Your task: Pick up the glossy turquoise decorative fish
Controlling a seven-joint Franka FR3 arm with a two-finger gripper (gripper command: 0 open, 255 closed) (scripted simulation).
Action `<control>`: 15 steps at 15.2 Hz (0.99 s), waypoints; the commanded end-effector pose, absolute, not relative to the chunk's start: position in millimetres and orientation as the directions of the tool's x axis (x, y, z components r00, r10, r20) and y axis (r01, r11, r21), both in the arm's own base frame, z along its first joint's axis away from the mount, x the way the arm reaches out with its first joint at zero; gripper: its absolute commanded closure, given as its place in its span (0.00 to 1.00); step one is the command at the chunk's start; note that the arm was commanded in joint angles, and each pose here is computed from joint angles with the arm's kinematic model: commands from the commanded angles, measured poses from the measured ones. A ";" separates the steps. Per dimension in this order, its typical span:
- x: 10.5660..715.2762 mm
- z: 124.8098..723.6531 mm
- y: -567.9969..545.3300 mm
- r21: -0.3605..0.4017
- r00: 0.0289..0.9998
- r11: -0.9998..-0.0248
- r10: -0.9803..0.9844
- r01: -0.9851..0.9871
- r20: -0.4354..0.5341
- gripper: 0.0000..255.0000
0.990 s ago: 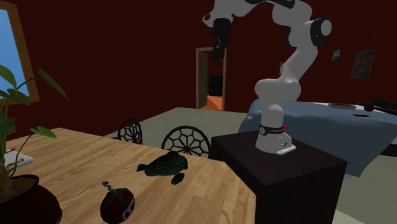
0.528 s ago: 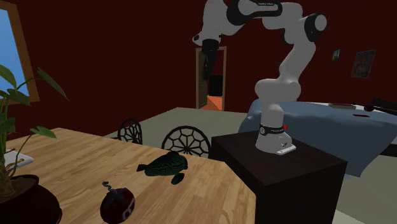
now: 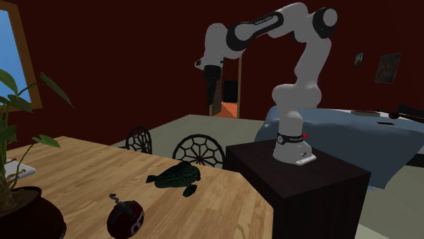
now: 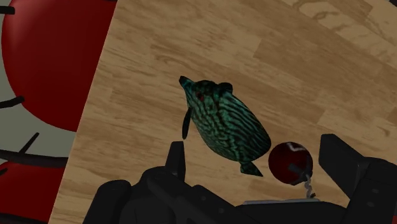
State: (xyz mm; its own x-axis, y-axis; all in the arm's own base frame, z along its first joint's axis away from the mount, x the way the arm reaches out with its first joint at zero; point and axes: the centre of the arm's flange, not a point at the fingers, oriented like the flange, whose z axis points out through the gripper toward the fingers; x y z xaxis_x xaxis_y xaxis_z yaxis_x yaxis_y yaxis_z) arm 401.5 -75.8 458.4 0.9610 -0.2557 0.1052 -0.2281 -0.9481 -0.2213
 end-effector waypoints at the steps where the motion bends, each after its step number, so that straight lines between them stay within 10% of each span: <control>1: 412.2 432.8 -82.6 -0.232 0.959 -0.944 -0.263 -0.234 0.105 0.00; 15: 493.1 266.8 -119.1 -0.306 0.948 -0.915 -0.304 -0.265 0.089 0.00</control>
